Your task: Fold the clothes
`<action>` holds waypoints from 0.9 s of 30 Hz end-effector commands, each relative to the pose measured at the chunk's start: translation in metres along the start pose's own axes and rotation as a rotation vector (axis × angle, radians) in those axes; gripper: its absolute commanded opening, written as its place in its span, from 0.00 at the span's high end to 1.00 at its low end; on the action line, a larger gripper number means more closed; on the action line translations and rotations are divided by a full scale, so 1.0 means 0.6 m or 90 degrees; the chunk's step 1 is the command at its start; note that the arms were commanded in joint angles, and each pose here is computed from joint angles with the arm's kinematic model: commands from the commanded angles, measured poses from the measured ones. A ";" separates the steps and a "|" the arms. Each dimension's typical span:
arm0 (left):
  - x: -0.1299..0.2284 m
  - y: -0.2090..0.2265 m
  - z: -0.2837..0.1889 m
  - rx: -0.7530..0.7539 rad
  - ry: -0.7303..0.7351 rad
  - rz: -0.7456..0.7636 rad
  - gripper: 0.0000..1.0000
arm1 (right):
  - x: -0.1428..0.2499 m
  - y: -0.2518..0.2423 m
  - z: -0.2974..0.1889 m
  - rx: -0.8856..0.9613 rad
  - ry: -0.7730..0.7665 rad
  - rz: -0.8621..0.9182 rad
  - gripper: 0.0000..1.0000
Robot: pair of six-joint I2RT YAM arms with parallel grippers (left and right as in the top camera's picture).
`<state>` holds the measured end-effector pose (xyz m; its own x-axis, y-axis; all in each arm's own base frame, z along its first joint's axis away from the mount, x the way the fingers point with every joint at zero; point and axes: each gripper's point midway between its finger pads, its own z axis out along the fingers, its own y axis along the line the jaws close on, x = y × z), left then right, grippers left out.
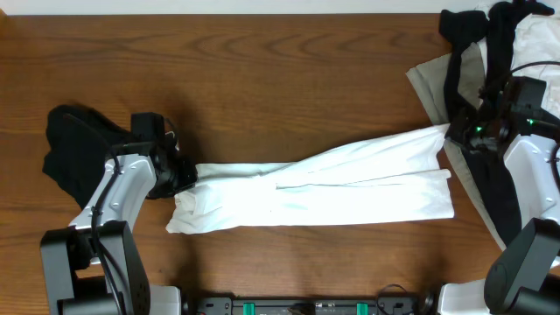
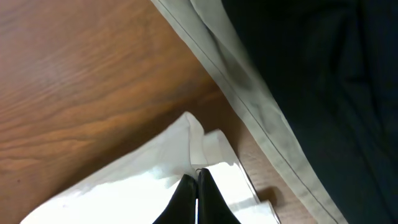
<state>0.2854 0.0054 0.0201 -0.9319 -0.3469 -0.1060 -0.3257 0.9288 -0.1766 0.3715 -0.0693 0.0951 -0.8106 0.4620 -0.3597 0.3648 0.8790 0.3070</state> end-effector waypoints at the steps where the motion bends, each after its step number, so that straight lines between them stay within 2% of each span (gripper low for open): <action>1: 0.004 0.005 0.004 -0.012 0.006 0.002 0.75 | -0.007 -0.040 -0.011 0.089 -0.006 0.018 0.99; 6: 0.003 0.005 0.004 -0.012 0.005 0.002 0.75 | 0.024 -0.096 -0.017 0.209 0.032 0.028 0.98; 21: 0.004 0.005 0.004 -0.012 0.006 0.002 0.75 | 0.100 -0.131 0.048 0.241 0.157 0.047 0.99; 27: 0.004 0.005 0.004 -0.012 0.006 0.002 0.75 | 0.114 -0.143 0.048 0.263 0.180 0.046 0.97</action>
<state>0.2854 0.0054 0.0201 -0.9319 -0.3469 -0.1060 -0.3257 0.9288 -0.1766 0.3044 -0.1026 0.0213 -0.8586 0.5053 -0.0858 0.5094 0.8598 -0.0340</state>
